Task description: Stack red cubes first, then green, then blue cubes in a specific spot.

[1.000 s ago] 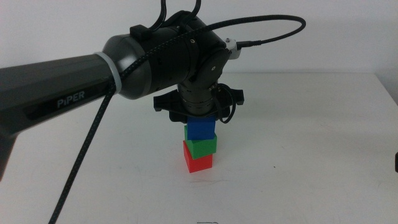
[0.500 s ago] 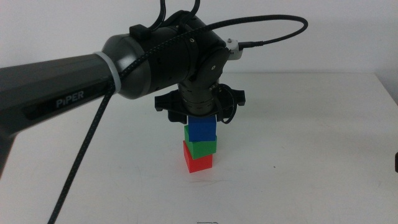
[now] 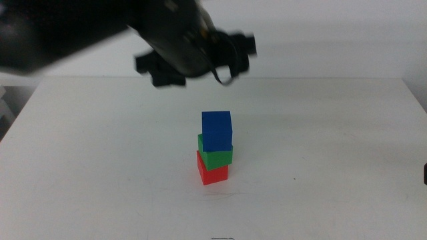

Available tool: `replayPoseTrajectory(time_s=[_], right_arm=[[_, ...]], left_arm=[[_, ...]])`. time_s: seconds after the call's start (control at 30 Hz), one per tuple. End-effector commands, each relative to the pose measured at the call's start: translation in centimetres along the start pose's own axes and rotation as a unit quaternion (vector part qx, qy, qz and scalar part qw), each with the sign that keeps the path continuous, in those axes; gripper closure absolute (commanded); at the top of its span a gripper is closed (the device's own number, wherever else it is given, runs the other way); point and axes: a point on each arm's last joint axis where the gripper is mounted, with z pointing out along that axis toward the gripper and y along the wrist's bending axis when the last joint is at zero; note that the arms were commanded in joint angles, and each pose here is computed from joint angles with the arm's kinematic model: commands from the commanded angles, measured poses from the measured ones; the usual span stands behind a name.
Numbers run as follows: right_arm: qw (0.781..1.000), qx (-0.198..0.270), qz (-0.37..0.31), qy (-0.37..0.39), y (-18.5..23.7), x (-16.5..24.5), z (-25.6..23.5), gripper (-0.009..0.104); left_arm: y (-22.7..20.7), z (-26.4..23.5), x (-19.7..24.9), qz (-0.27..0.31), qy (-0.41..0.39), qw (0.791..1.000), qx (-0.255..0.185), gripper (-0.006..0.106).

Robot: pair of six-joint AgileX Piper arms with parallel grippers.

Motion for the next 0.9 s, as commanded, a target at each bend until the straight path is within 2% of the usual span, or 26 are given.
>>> replayPoseTrajectory(time_s=[0.0,0.13,0.27,0.47,0.57,0.67,0.73,0.87], right_arm=[[0.999,0.009,-0.009,-0.046,-0.2,-1.3,-0.3,0.001],[0.999,0.009,-0.009,-0.046,-0.2,-1.3,-0.3,0.001],[0.999,0.009,-0.009,-0.046,-0.2,-1.3,-0.3,0.001],[0.999,0.009,-0.009,-0.046,-0.2,-1.3,-0.3,0.001],[0.999,0.01,-0.009,-0.046,-0.3,-1.3,-0.3,0.001],[0.999,0.009,-0.009,-0.046,-0.2,-1.3,-0.3,0.001],[0.999,0.01,-0.009,-0.046,-0.3,-1.3,-0.3,0.001],[0.999,0.01,-0.009,-0.046,-0.3,-1.3,-0.3,0.001]], left_arm=[[0.3,-4.7,-1.5,-0.006,-0.066,0.997,0.042,0.007],[1.4,-7.8,-2.2,0.008,-0.115,0.993,0.037,0.007],[3.4,-11.3,-1.8,0.051,-0.126,0.991,0.003,0.01],[7.6,-16.3,-0.3,0.071,-0.111,0.989,-0.063,0.011],[10.5,-18.2,0.4,0.101,-0.141,0.983,-0.056,0.011],[13.4,-20.0,2.3,0.149,-0.186,0.97,-0.041,0.011],[15.0,-21.6,4.0,0.167,-0.237,0.956,-0.051,0.011],[17.1,-23.9,7.7,0.157,-0.33,0.927,-0.085,0.011]])
